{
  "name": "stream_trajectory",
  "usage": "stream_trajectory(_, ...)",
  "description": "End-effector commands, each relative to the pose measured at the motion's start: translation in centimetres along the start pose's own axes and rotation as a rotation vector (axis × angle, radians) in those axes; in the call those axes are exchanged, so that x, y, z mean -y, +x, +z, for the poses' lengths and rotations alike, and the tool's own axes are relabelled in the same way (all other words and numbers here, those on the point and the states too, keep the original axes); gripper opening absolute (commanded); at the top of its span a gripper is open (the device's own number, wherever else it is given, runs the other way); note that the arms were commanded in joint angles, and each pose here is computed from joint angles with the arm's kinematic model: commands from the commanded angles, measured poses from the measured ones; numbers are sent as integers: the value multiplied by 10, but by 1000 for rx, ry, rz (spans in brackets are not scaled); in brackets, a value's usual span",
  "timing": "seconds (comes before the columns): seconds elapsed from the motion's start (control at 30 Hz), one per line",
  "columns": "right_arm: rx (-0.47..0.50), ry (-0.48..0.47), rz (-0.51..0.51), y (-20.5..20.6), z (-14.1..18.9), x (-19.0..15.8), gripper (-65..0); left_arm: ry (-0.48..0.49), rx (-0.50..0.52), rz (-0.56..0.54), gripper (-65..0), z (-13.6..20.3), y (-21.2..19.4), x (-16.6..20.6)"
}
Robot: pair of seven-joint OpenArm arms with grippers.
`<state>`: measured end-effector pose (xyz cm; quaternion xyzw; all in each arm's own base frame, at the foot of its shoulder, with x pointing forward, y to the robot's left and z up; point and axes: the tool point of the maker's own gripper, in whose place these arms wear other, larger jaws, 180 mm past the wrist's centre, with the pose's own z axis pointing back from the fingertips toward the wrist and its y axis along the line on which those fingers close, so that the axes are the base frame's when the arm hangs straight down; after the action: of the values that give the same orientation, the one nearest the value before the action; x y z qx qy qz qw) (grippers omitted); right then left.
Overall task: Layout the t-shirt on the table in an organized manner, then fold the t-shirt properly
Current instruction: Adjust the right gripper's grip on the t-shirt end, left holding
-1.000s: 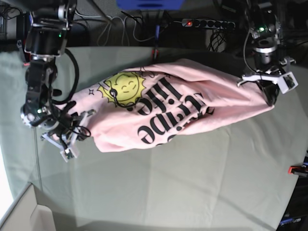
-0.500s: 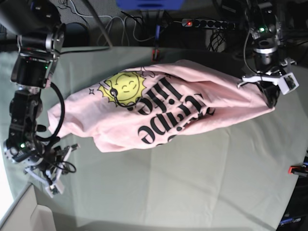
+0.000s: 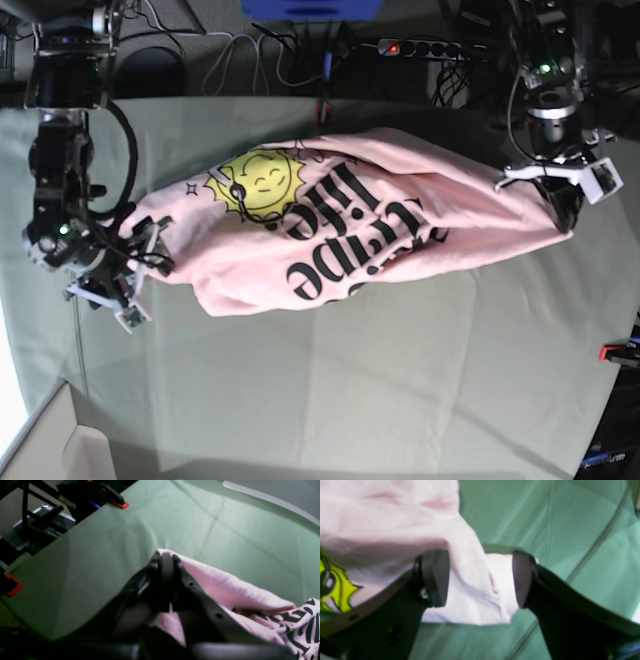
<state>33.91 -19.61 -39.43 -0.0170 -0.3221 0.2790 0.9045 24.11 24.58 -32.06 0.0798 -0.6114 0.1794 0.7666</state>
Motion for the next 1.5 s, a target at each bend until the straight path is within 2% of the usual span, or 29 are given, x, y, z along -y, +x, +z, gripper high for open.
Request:
stream_trajectory(0.0,33,-9,3,7,3,6,-252,1,50,-5,-649,0,13,-1)
stream_trajectory(0.2,-31,36,-41,-20,-12,-2,-252,0,50,-3,-649,0,13,0)
stream_trajectory(0.3,-30,53,-57,-26,-17,-6,-253,0,50,-3,-649,0,13,0)
stream_trajectory(0.37,-9,55,-59,-24,-17,-7,-285,2,49,-4,-649,0,12,-1)
stream_trajectory(0.43,7,58,-61,-23,-18,-9,-378,2,47,-4,-649,0,12,-1)
stream_trajectory(0.53,27,51,-59,-15,-17,-5,-610,3,44,-5,-649,1,11,-1)
stream_trajectory(0.57,37,43,-56,-8,-17,0,-650,3,43,-6,-649,1,11,-2)
stream_trajectory(0.73,105,2,-40,31,-13,23,-650,0,59,-4,-649,1,17,0)
stream_trajectory(1.03,316,-110,-13,155,16,94,-650,-14,129,11,-649,-8,42,8)
stream_trajectory(1.13,332,-68,-33,191,6,101,-650,-17,143,14,-649,-11,46,10)
stream_trajectory(1.2,308,-32,-39,203,-5,102,-650,-16,154,17,-649,-13,50,12)
stream_trajectory(1.27,267,22,-12,218,-19,88,-595,-16,154,18,-649,-14,50,12)
stream_trajectory(1.33,226,57,37,227,-29,74,-498,-17,161,21,-649,-17,51,13)
stream_trajectory(1.47,219,54,102,238,-27,66,-310,-18,108,29,-649,-22,41,14)
